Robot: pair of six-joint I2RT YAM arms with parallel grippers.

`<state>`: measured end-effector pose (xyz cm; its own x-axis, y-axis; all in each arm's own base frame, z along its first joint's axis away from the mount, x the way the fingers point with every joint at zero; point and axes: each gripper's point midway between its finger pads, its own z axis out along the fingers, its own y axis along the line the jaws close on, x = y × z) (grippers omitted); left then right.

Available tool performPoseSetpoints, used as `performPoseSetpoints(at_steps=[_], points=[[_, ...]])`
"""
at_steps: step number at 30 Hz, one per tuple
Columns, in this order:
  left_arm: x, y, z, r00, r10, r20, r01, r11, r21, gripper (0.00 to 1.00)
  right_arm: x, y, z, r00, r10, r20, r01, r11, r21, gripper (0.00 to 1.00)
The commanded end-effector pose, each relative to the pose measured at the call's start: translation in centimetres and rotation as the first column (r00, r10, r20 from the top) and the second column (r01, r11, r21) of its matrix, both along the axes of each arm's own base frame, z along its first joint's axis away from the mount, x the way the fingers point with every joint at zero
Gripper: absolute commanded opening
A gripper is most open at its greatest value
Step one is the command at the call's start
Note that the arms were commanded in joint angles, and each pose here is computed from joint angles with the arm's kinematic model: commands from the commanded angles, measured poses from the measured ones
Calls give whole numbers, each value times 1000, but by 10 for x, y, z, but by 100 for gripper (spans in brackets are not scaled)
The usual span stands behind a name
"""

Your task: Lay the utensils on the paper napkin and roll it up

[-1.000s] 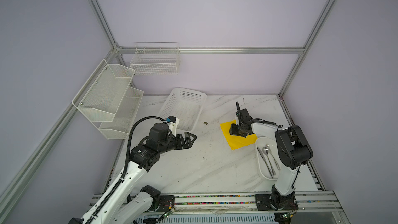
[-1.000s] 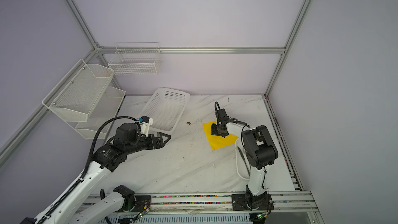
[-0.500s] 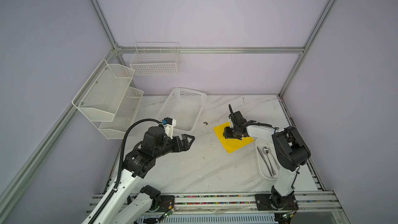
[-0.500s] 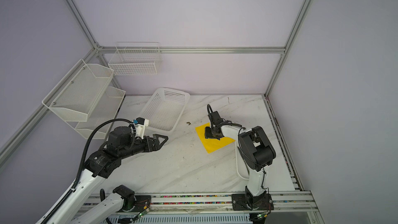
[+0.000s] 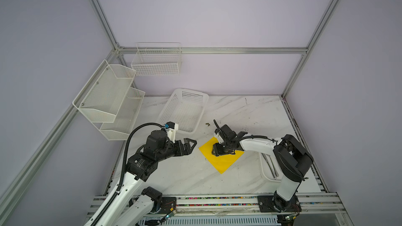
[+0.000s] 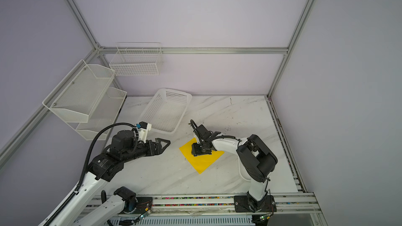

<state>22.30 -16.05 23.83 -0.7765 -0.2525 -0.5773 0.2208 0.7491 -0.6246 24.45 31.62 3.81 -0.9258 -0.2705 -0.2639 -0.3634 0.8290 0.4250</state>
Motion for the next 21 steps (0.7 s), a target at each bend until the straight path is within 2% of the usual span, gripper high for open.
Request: performPoseSetpoints(at_steps=[1,3,5,7,11,13,14,16,18,21], points=[[5,-12,-8,999,-44,-8,44,999,-27,100,-23,7,22,999,34,-40,-32,997,65,52],[8,-15,-11,998,-52,-24,51,998,-22,100,-18,7,44,999,27,18,-29,995,90,52],[10,-20,-14,997,-68,-40,68,998,-16,100,3,-14,69,984,-127,123,120,991,60,52],[11,-25,-15,995,-86,-47,85,996,-13,100,24,-52,91,929,-302,215,304,952,24,53],[12,-38,-18,991,-126,-49,126,992,-10,100,46,-154,120,758,-591,277,605,795,42,54],[12,-45,-21,988,-149,-51,149,989,-6,100,48,-202,134,659,-688,302,705,706,69,54],[12,-49,-23,985,-162,-54,162,987,-1,100,46,-223,139,611,-722,324,744,664,75,57],[12,-55,-26,982,-178,-63,179,984,12,100,41,-255,140,549,-761,347,797,601,58,64],[13,-61,-29,979,-193,-65,195,980,27,100,38,-273,130,530,-779,335,824,566,13,64],[12,-74,-31,970,-234,-60,237,971,40,100,41,-271,118,551,-783,288,824,565,-42,65]])
